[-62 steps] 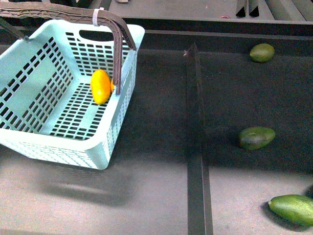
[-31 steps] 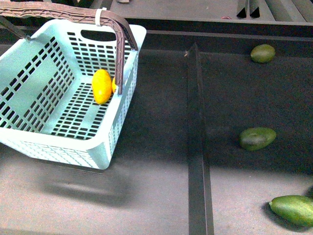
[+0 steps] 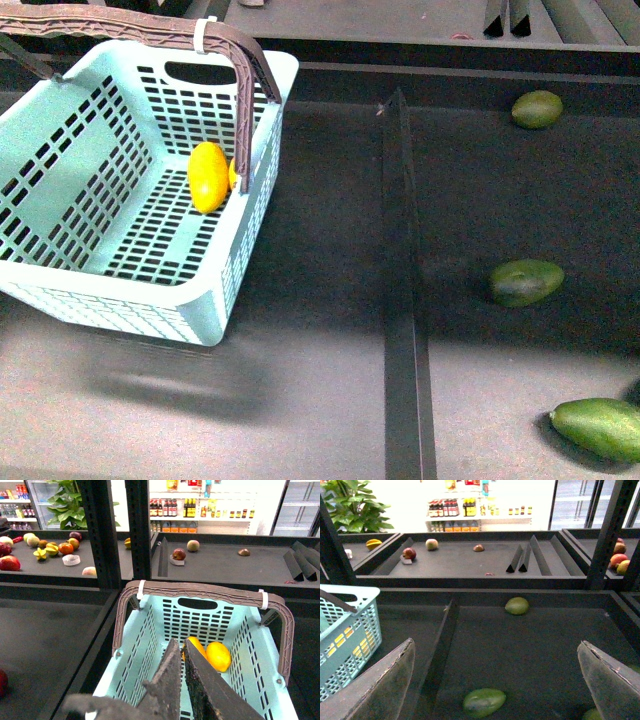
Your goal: Pick lemon and mango into basket
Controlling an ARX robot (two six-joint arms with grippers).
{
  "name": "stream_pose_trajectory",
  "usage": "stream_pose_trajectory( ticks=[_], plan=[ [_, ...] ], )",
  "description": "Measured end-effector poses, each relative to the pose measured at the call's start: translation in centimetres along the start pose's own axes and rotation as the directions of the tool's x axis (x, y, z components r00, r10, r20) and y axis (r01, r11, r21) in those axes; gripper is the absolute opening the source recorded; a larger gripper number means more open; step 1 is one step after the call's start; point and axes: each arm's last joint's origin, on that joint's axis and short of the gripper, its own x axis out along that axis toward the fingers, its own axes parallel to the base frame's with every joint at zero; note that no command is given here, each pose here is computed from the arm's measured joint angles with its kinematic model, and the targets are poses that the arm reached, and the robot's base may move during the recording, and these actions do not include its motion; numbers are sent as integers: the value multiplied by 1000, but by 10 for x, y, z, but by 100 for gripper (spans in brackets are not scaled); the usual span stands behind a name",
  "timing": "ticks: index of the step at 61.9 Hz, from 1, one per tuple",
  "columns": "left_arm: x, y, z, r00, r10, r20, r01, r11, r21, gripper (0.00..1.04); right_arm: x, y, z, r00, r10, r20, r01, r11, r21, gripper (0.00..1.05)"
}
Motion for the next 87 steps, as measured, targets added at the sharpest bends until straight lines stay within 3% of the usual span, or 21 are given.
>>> stream_pose_trajectory(
  ticks=[87],
  plan=[
    [-60, 0, 4, 1000, 0, 18, 0, 1000, 1, 4, 0, 0, 0, 1000, 0, 0, 0, 1000, 0, 96]
  ],
)
